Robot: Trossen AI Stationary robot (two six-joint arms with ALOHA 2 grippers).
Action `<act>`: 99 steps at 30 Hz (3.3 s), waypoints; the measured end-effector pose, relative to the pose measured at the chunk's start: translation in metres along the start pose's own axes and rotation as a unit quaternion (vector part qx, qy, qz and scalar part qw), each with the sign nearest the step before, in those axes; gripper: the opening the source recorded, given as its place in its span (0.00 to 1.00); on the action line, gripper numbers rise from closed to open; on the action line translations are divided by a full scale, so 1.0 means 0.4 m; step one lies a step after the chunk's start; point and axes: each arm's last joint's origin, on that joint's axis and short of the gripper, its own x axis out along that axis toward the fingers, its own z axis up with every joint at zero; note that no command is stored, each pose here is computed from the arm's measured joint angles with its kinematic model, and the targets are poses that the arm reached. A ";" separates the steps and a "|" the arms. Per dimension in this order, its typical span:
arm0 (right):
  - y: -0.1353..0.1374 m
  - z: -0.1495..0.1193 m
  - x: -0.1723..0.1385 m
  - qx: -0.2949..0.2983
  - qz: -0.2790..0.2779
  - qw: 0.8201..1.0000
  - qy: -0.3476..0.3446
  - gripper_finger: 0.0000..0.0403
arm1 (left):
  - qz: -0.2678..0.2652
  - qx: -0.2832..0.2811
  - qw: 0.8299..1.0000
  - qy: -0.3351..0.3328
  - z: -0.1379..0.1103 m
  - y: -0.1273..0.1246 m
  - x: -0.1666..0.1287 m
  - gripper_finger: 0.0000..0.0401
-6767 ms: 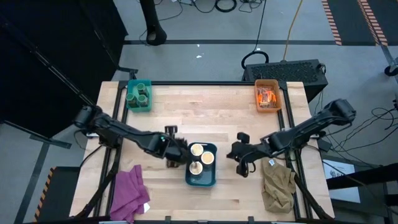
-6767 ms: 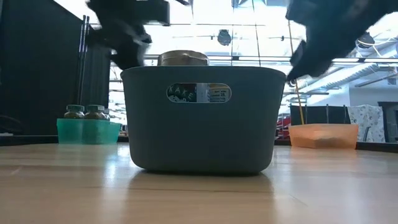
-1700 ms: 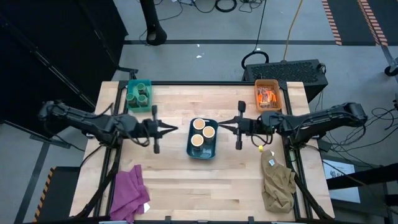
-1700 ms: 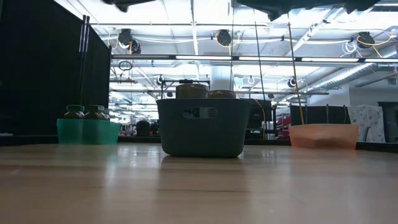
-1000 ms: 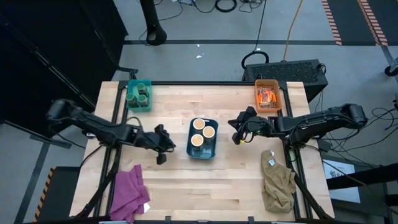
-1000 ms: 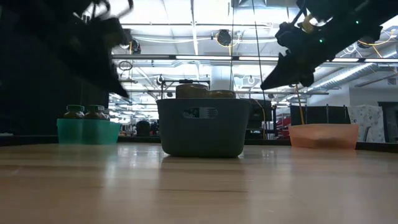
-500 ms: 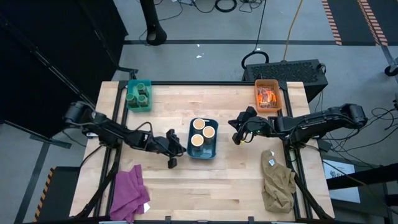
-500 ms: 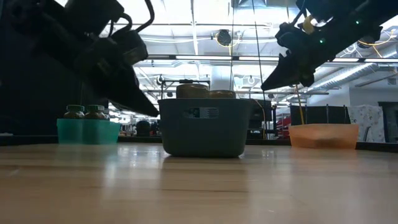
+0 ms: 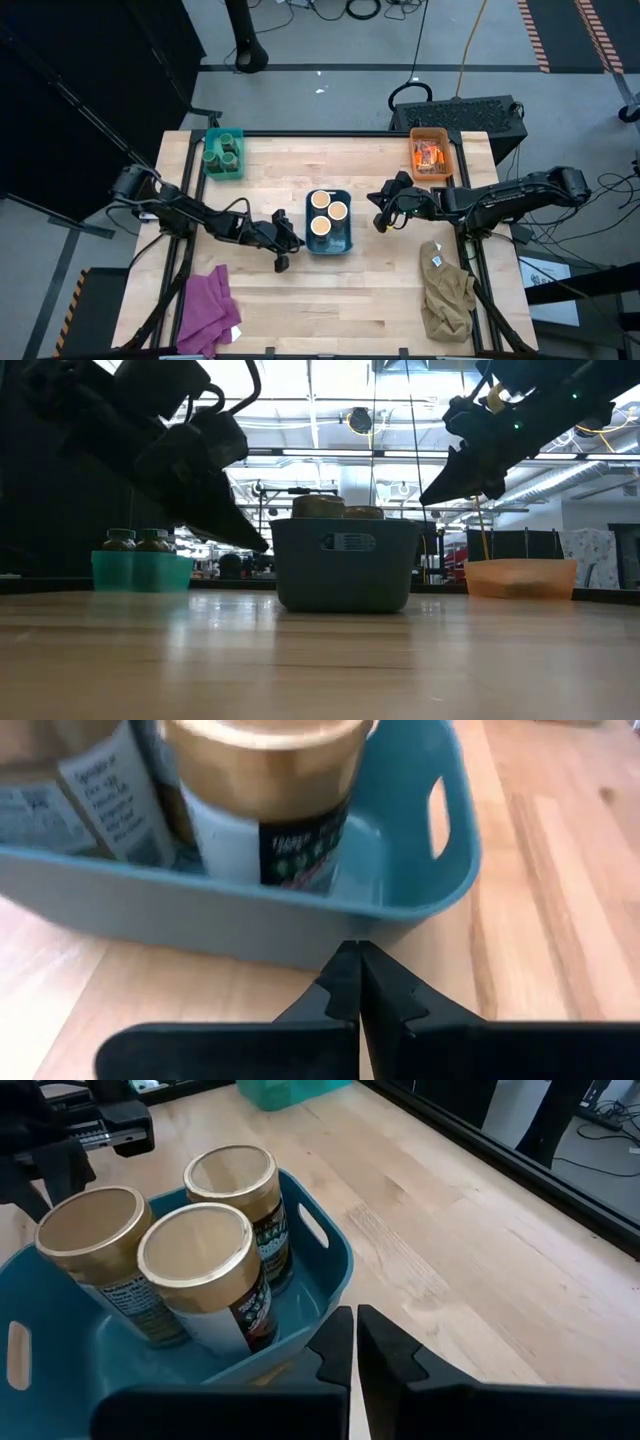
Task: Sort spices by type
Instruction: Move the blue bin to the center of the table, then return to Home Position
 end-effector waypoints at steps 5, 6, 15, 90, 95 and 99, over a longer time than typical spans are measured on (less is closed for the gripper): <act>0.003 -0.001 -0.001 -0.011 0.003 1.000 0.000 0.00 | -0.008 0.016 1.000 0.020 0.003 -0.001 -0.020 0.01; 0.007 0.000 -0.003 -0.020 0.006 1.000 -0.003 0.00 | -0.016 0.027 0.999 0.023 0.008 -0.005 -0.033 0.01; 0.047 0.079 -0.033 -0.148 0.103 0.969 -0.167 0.00 | -0.036 0.187 0.973 -0.130 0.113 -0.014 -0.224 0.01; -0.153 -0.143 -0.242 -0.149 0.167 0.896 -0.383 0.00 | 0.064 0.141 0.941 -0.302 -0.134 0.162 -0.419 0.09; -0.153 -0.143 -0.242 -0.149 0.167 0.897 -0.382 0.00 | 0.064 0.141 0.941 -0.302 -0.134 0.162 -0.419 0.09; -0.153 -0.143 -0.242 -0.149 0.167 0.897 -0.382 0.00 | 0.064 0.141 0.941 -0.301 -0.134 0.162 -0.419 0.09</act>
